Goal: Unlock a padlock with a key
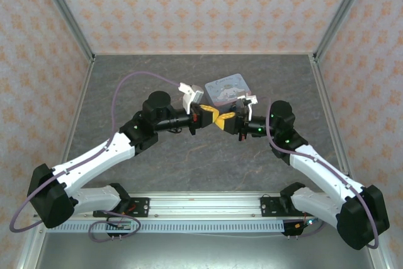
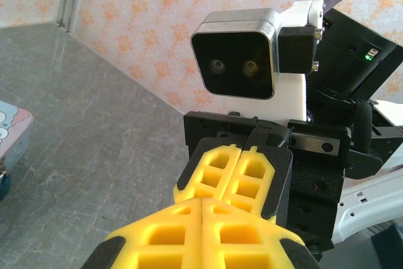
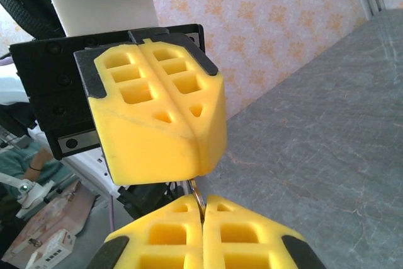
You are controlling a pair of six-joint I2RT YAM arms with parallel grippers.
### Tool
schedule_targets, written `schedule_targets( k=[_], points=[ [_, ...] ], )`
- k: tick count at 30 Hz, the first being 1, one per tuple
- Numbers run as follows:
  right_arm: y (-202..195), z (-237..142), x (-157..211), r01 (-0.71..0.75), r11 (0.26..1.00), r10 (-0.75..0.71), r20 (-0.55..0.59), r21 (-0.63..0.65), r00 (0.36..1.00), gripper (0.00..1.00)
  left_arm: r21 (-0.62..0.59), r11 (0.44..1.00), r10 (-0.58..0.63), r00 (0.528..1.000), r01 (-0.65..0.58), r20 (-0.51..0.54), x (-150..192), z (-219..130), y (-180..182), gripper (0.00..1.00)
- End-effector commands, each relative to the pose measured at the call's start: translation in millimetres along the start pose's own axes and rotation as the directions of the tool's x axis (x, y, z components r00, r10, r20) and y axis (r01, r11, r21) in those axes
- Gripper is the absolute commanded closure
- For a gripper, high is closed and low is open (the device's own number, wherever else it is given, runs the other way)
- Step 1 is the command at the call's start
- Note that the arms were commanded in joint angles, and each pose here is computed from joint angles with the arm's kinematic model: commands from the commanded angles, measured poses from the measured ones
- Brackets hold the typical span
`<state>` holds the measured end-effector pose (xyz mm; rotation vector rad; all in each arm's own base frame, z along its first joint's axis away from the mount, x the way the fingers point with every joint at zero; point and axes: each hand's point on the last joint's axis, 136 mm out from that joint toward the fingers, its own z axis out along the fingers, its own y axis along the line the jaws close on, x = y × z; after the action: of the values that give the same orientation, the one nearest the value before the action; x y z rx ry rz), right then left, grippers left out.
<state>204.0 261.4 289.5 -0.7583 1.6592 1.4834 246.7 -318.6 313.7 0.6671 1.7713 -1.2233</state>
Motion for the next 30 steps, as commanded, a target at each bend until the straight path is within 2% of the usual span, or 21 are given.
schedule_targets(
  k=[1, 4, 6, 9, 12, 15, 17, 19, 22, 26, 30],
  points=[
    [17, -2, -18, 0.086, 0.996, -0.085, 0.040, -0.026, 0.996, 1.00, 0.013, 0.999, 0.035, 0.999, -0.035, 0.018, -9, -1, -5, 1.00],
    [14, -3, -16, 0.086, 0.996, -0.086, 0.038, 0.000, 0.996, 1.00, -0.021, 0.999, 0.034, 0.999, -0.033, 0.030, -12, -2, 0, 0.97],
    [9, -4, -14, 0.082, 0.996, -0.083, 0.035, 0.025, 0.996, 1.00, -0.053, 0.998, 0.030, 0.998, -0.028, 0.046, -16, -5, 4, 0.79],
    [-2, -5, -10, 0.062, 0.995, -0.065, 0.030, 0.079, 0.997, 1.00, -0.115, 0.993, 0.020, 0.997, -0.011, 0.076, -22, -9, 12, 0.57],
    [-16, -9, -3, 0.041, 0.986, -0.045, 0.019, 0.160, 0.999, 1.00, -0.217, 0.976, -0.005, 0.994, 0.029, 0.111, -27, -17, 28, 0.40],
    [-30, -16, 5, 0.018, 0.968, -0.022, 0.013, 0.252, 1.000, 1.00, -0.363, 0.927, -0.040, 0.987, 0.094, 0.153, -27, -27, 55, 0.26],
    [-38, -21, 9, 0.001, 0.952, -0.008, 0.022, 0.306, 1.000, 1.00, -0.488, 0.857, -0.089, 0.980, 0.166, 0.178, -19, -36, 84, 0.18],
    [-44, -27, 13, -0.014, 0.935, 0.004, 0.030, 0.354, 1.000, 1.00, -0.587, 0.778, -0.145, 0.973, 0.224, 0.179, -6, -42, 111, 0.14],
    [-53, -37, 18, -0.044, 0.903, 0.026, 0.047, 0.427, 0.999, 1.00, -0.651, 0.692, -0.255, 0.950, 0.311, 0.183, 15, -37, 144, 0.13],
    [-61, -49, 26, -0.089, 0.863, 0.063, 0.069, 0.497, 0.996, 1.00, -0.659, 0.625, -0.385, 0.900, 0.418, 0.205, 36, -16, 179, 0.11],
    [-67, -56, 37, -0.147, 0.835, 0.117, 0.089, 0.531, 0.989, 1.00, -0.647, 0.611, -0.454, 0.871, 0.456, 0.185, 48, 16, 202, 0.11]
  ],
)
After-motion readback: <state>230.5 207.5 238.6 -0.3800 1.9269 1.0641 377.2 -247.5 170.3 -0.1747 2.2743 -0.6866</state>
